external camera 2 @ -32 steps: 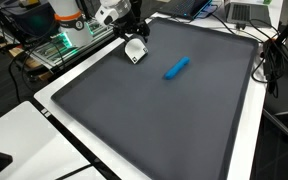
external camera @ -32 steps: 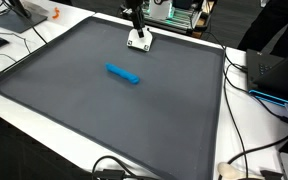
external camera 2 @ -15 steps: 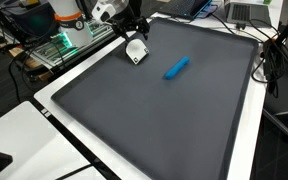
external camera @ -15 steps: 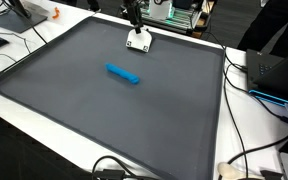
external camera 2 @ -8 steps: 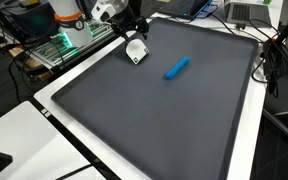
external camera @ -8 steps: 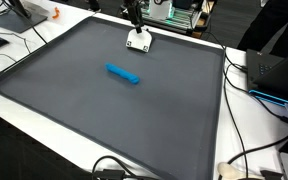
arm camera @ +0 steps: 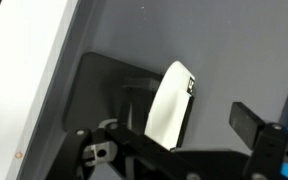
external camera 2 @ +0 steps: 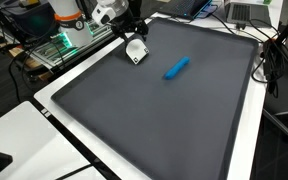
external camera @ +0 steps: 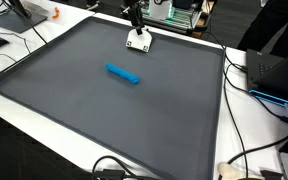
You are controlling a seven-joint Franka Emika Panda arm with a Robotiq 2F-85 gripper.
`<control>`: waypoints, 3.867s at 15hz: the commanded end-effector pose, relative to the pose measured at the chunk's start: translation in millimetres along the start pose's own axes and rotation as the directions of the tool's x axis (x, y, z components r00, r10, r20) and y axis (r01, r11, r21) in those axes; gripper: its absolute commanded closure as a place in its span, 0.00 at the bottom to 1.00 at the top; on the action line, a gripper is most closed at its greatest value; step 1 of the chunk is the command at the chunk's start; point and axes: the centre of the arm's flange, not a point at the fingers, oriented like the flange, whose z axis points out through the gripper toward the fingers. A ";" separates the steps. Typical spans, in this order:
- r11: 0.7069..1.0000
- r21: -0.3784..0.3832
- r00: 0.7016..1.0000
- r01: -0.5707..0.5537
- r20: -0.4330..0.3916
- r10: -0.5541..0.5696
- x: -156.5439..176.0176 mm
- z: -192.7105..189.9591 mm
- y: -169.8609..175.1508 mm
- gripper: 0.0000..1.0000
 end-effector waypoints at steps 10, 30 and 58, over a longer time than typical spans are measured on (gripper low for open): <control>0.997 -0.012 0.997 -0.080 0.013 0.081 -21.6 12.3 43.0 0.07; 0.994 -0.007 0.994 -0.106 -0.026 0.106 -20.2 11.0 39.4 0.96; 0.992 0.003 0.990 -0.129 -0.052 0.129 -20.5 8.3 37.4 0.99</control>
